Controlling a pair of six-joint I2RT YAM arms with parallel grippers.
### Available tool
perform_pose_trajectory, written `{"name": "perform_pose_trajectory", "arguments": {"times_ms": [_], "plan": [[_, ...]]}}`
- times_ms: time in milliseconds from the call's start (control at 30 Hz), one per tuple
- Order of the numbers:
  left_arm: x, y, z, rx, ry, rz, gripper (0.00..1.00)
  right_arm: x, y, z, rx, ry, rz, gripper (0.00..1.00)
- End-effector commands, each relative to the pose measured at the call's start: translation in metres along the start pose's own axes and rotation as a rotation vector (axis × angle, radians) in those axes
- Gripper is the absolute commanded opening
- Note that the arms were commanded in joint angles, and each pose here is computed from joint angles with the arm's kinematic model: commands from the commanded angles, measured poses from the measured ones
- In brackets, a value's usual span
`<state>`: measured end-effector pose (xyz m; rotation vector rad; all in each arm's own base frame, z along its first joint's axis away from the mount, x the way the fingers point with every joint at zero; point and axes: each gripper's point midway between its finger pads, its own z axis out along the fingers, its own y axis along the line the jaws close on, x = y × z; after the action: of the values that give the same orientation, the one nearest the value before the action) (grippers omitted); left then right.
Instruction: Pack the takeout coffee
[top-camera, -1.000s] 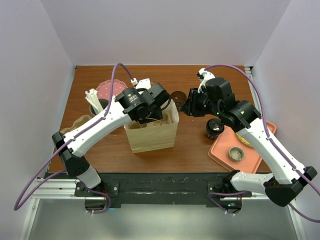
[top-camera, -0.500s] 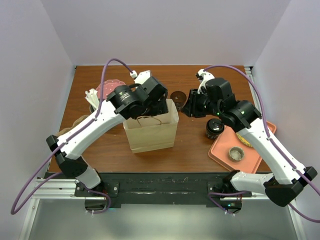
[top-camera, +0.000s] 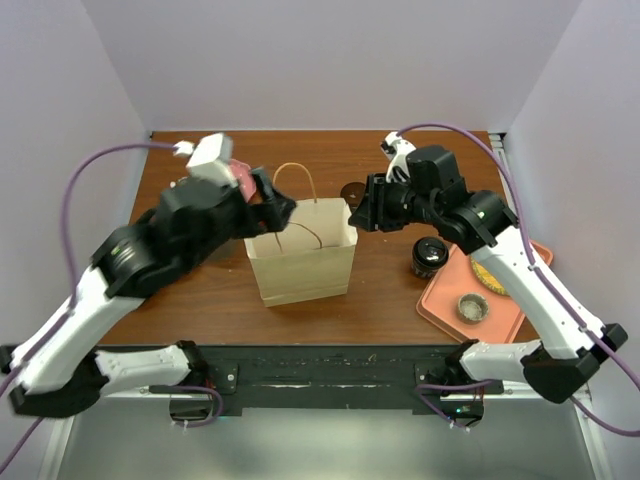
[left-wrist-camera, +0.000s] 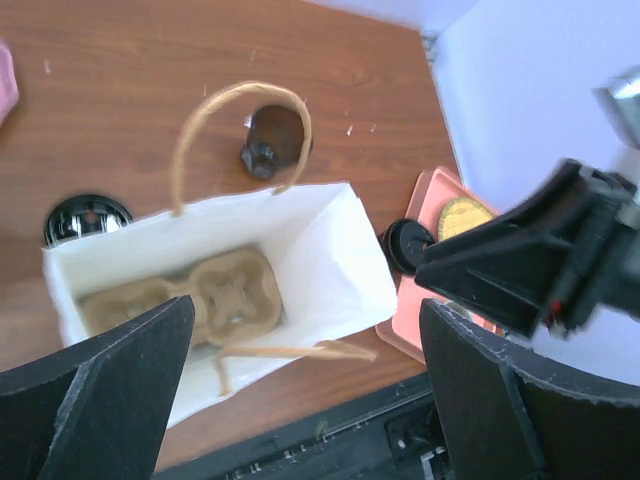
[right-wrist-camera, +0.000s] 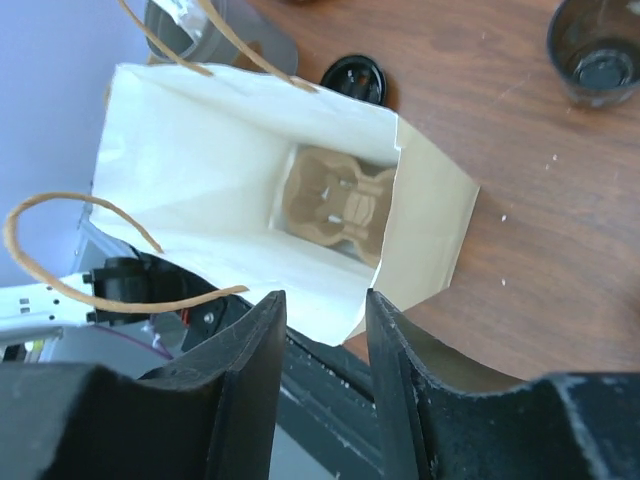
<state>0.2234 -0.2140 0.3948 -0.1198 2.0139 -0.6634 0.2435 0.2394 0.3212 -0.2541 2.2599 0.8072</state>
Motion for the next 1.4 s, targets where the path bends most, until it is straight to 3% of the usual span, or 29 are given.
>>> {"name": "perform_pose_trajectory", "arguments": {"times_ms": [0, 100, 167, 300, 400, 600, 900, 1000, 1067, 1100, 1133, 1233, 1367], "plan": [[-0.038, 0.013, -0.034, 0.102, -0.246, 0.011, 1.00, -0.002, 0.000, 0.001, 0.032, 0.046, 0.000, 0.43], [-0.030, 0.026, -0.040, 0.130, -0.285, 0.036, 1.00, 0.001, -0.008, 0.010, 0.086, 0.097, -0.014, 0.43], [-0.022, 0.033, -0.038, 0.099, -0.249, 0.087, 1.00, 0.002, -0.014, 0.017, 0.131, 0.116, -0.018, 0.43], [0.039, 0.067, 0.006, -0.140, 0.091, 0.260, 1.00, 0.008, -0.023, 0.027, 0.198, 0.150, -0.023, 0.42], [0.048, 0.096, 0.021, -0.293, 0.175, 0.268, 1.00, 0.006, -0.023, 0.032, 0.222, 0.146, -0.025, 0.39], [0.025, 0.130, 0.010, -0.386, 0.137, 0.157, 0.80, 0.003, -0.022, 0.037, 0.257, 0.119, -0.017, 0.32], [0.050, 0.144, 0.008, -0.431, 0.279, 0.225, 0.74, 0.011, -0.015, 0.046, 0.253, 0.126, -0.010, 0.23], [0.057, 0.133, 0.014, -0.357, 0.307, 0.217, 0.64, 0.010, -0.016, 0.046, 0.271, 0.117, -0.006, 0.19], [0.064, 0.122, 0.018, -0.294, 0.327, 0.190, 0.50, 0.008, -0.015, 0.046, 0.278, 0.107, 0.006, 0.15], [0.071, 0.121, 0.021, -0.278, 0.345, 0.182, 0.44, 0.007, -0.013, 0.046, 0.272, 0.105, 0.006, 0.07], [0.073, 0.116, 0.023, -0.252, 0.352, 0.173, 0.30, 0.007, -0.012, 0.045, 0.273, 0.105, 0.010, 0.03], [0.070, 0.093, 0.025, -0.156, 0.365, 0.147, 0.06, 0.000, 0.001, 0.032, 0.250, 0.095, 0.038, 0.00], [0.080, 0.084, 0.027, -0.110, 0.408, 0.091, 0.00, 0.000, 0.015, 0.018, 0.198, 0.077, 0.112, 0.00]]}}
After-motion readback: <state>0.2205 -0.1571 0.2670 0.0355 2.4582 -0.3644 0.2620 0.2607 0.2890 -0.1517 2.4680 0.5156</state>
